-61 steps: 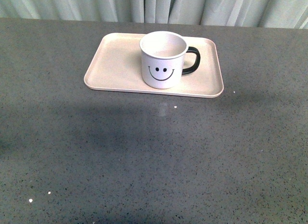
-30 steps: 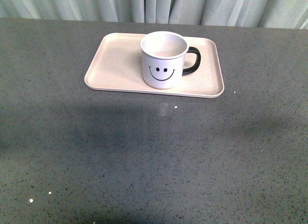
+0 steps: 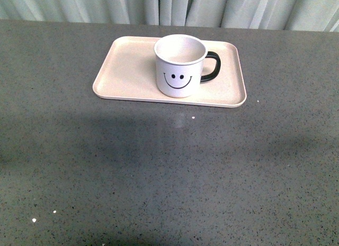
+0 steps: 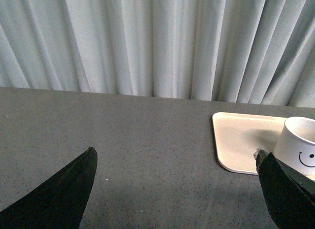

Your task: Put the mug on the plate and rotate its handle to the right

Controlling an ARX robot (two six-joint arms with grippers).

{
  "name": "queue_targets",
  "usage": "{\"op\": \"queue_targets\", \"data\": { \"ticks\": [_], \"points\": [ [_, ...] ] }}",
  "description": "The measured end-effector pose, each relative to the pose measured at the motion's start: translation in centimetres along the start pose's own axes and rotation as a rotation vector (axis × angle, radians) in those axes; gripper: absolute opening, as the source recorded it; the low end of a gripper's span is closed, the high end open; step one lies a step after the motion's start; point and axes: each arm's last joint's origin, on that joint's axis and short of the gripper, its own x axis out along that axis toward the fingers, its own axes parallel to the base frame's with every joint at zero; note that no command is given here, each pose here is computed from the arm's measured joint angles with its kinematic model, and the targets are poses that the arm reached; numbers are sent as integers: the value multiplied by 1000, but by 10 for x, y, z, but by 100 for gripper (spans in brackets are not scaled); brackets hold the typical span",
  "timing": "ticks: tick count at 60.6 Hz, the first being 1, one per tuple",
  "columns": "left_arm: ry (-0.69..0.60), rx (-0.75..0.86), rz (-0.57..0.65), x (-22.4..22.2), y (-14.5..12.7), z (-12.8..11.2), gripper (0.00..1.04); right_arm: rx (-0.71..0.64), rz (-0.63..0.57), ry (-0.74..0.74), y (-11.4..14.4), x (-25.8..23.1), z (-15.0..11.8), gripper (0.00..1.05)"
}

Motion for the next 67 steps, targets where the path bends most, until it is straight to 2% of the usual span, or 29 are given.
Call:
{"op": "queue_targets", "data": {
  "ticks": [67],
  "points": [
    [0, 0, 0, 0, 0, 0, 95, 0, 0, -2, 0, -31, -1, 2]
  ]
}}
